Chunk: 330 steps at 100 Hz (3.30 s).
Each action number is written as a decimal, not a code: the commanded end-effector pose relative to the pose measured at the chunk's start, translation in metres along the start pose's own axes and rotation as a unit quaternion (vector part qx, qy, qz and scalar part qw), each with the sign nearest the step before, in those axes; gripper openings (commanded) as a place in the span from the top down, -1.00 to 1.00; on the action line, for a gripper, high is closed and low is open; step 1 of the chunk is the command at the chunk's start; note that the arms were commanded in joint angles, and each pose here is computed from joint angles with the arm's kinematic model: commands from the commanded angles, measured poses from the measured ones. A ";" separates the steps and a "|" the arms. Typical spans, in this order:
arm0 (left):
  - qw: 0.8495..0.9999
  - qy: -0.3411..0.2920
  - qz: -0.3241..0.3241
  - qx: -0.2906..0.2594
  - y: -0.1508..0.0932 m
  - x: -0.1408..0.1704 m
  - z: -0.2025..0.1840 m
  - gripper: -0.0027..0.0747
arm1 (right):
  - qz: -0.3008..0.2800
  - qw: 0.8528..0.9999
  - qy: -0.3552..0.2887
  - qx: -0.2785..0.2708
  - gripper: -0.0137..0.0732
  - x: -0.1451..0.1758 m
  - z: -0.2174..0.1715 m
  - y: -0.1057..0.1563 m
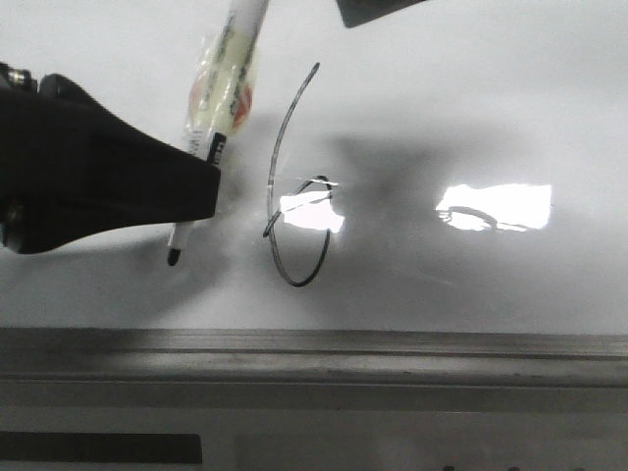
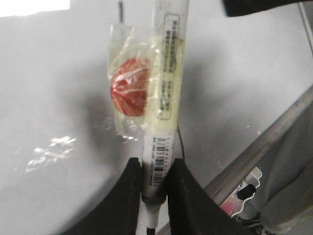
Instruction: Write number 6 on whiteboard
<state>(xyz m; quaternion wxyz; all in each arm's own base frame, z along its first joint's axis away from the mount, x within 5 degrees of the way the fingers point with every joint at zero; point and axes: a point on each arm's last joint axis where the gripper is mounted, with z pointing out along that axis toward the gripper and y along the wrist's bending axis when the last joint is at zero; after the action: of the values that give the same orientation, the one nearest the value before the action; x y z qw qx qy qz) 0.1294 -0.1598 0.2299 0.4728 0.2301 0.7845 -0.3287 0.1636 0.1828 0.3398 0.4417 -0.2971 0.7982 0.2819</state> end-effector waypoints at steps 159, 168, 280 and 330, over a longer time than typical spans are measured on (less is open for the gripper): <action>0.988 -0.087 -0.129 -0.001 0.001 -0.034 -0.043 0.07 | -0.022 0.995 -0.100 0.015 0.75 -0.024 -0.036 -0.001; 0.987 -0.116 -0.108 0.014 -0.003 -0.040 -0.058 0.59 | -0.039 0.992 -0.117 0.020 0.83 -0.023 -0.049 -0.001; 0.975 -0.203 0.089 0.034 0.006 0.013 -0.127 0.98 | -0.109 0.952 -0.283 0.041 0.83 0.150 -0.142 -0.017; 0.975 -0.200 0.089 0.034 0.007 0.016 -0.125 0.98 | -0.109 0.952 -0.282 0.041 0.83 0.150 -0.142 -0.017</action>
<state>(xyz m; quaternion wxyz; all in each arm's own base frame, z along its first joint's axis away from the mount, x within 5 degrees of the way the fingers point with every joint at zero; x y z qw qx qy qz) 0.0539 -0.0605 0.2439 0.6185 0.2463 0.6694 -0.3296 0.0344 0.0381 0.2542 0.6535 -0.2879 0.6456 0.2707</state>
